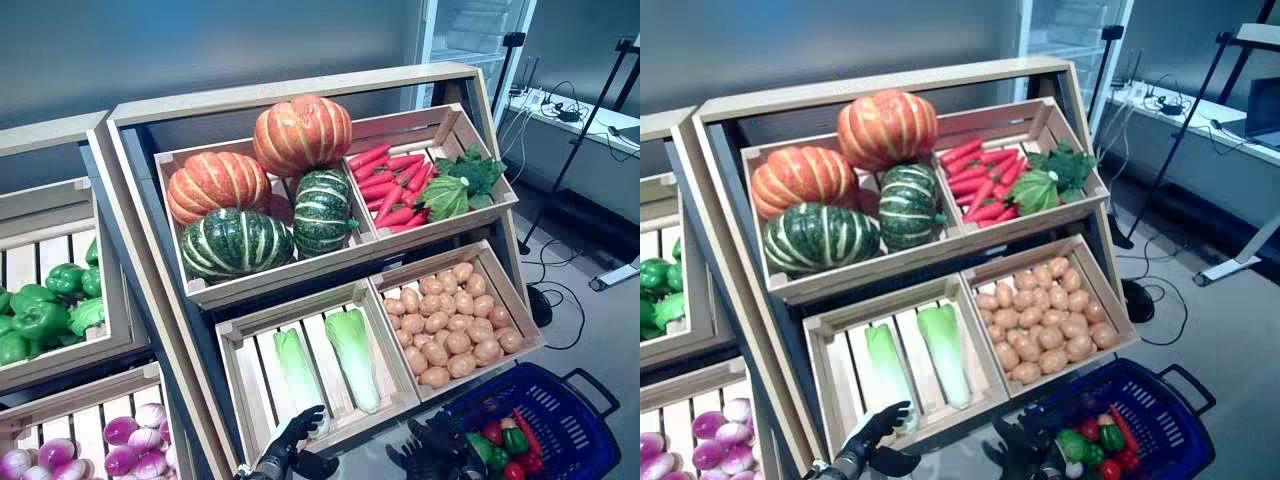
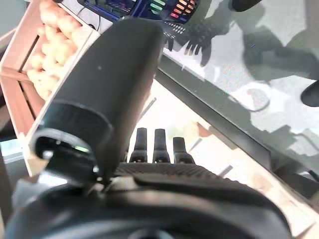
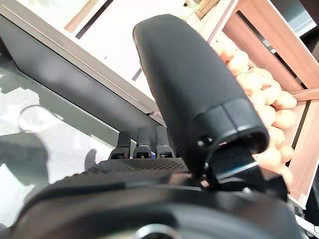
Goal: Put vegetables into the basket
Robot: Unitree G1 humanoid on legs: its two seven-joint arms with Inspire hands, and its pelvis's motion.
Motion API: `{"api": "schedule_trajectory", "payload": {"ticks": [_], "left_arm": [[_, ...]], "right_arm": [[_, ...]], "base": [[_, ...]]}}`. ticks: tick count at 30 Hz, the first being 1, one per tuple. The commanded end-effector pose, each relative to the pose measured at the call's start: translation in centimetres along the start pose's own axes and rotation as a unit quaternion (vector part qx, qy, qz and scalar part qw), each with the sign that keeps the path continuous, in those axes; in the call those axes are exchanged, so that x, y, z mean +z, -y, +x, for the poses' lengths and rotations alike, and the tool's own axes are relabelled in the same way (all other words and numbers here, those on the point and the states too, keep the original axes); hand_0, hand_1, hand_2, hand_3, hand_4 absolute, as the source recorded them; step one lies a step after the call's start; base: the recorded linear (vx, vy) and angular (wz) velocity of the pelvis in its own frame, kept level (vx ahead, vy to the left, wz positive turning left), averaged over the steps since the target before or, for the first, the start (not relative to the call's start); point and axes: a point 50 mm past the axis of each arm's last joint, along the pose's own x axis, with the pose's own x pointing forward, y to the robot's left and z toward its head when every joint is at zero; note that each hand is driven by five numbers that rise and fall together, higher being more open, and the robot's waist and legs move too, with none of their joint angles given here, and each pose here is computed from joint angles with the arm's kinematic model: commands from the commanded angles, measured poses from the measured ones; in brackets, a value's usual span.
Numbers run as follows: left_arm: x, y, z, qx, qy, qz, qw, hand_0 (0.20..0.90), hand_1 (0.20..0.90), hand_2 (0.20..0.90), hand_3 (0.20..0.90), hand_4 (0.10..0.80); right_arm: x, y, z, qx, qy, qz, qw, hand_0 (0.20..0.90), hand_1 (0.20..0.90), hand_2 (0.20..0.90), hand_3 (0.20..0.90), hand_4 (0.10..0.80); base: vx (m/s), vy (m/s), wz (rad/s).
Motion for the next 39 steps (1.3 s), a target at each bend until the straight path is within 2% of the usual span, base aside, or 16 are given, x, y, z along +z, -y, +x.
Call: {"api": "schedule_trajectory", "payload": {"ticks": [1,5,13,16,17,21,22,23,24,25,27,28,29,39], "left_arm": [[4.5,-1.7,2.2,0.025,0.091,-0.010,0.995,0.900,0.900,0.900,0.900,0.800],[4.5,-1.8,2.2,0.023,0.092,-0.020,0.995,0.900,0.900,0.900,0.900,0.800],[4.9,-1.5,2.2,0.006,0.104,0.024,0.994,0.900,0.900,0.900,0.900,0.800],[7.0,-1.4,2.2,0.007,0.179,0.085,0.980,0.900,0.900,0.900,0.900,0.800],[7.1,-1.4,2.2,0.007,0.182,0.090,0.979,0.900,0.900,0.900,0.900,0.800],[11.0,-1.7,1.7,0.033,0.315,0.255,0.913,0.900,0.900,0.900,0.900,0.800],[11.9,-2.1,1.6,0.043,0.341,0.304,0.889,0.900,0.900,0.900,0.900,0.800],[12.5,-2.5,1.4,0.060,0.372,0.377,0.846,0.900,0.900,0.900,0.900,0.800],[12.7,-2.6,1.3,0.063,0.376,0.388,0.839,0.900,0.900,0.900,0.900,0.800],[13.8,-3.6,1.2,0.081,0.393,0.432,0.808,0.900,0.900,0.900,0.900,0.800],[15.0,-5.4,1.1,0.112,0.399,0.497,0.763,0.900,0.900,0.900,0.900,0.800],[15.0,-5.7,1.1,0.116,0.395,0.509,0.756,0.900,0.900,0.900,0.900,0.800],[15.4,-7.5,0.9,0.138,0.387,0.548,0.728,0.900,0.900,0.900,0.900,0.800],[17.5,-12.7,0.0,0.172,0.328,0.685,0.627,0.900,0.900,0.900,0.900,0.800]], "right_arm": [[1.7,-4.0,1.3,0.078,0.034,-0.012,0.996,0.900,0.900,0.900,0.900,0.800],[1.6,-4.0,1.3,0.075,0.028,-0.012,0.997,0.900,0.900,0.900,0.900,0.800],[1.5,-3.9,1.4,0.074,0.023,-0.014,0.997,0.900,0.900,0.900,0.900,0.800],[1.7,-4.2,1.4,0.075,0.022,-0.017,0.997,0.900,0.900,0.900,0.900,0.800],[1.7,-4.2,1.4,0.075,0.022,-0.017,0.997,0.900,0.900,0.900,0.900,0.800],[2.7,-4.4,1.6,0.079,0.030,-0.012,0.996,0.900,0.900,0.900,0.900,0.800],[3.1,-4.4,1.7,0.080,0.034,-0.010,0.996,0.900,0.900,0.900,0.900,0.800],[3.5,-4.5,1.7,0.080,0.038,-0.007,0.996,0.900,0.900,0.900,0.900,0.800],[3.5,-4.4,1.7,0.079,0.039,-0.007,0.996,0.900,0.900,0.900,0.900,0.800],[3.9,-4.3,1.8,0.079,0.043,-0.007,0.996,0.900,0.900,0.900,0.900,0.800],[4.2,-4.0,1.7,0.078,0.053,-0.008,0.996,0.900,0.900,0.900,0.900,0.800],[4.2,-4.0,1.6,0.078,0.054,-0.007,0.995,0.900,0.900,0.900,0.900,0.800],[4.3,-3.7,1.6,0.073,0.059,-0.008,0.996,0.900,0.900,0.900,0.900,0.800],[5.0,-1.7,1.2,0.036,0.082,0.008,0.996,0.900,0.900,0.900,0.900,0.800]], "base": [[0.000,0.000,0.00],[0.000,0.000,0.00],[0.000,0.000,0.00],[0.000,0.000,0.00],[0.000,0.000,0.00],[-0.025,0.004,0.00],[0.000,0.000,0.00],[0.000,0.000,0.00],[0.000,0.000,0.00],[0.000,0.000,0.00],[0.000,0.000,0.00],[0.000,0.000,0.00],[0.000,0.000,0.00],[0.004,-0.011,0.00]]}}
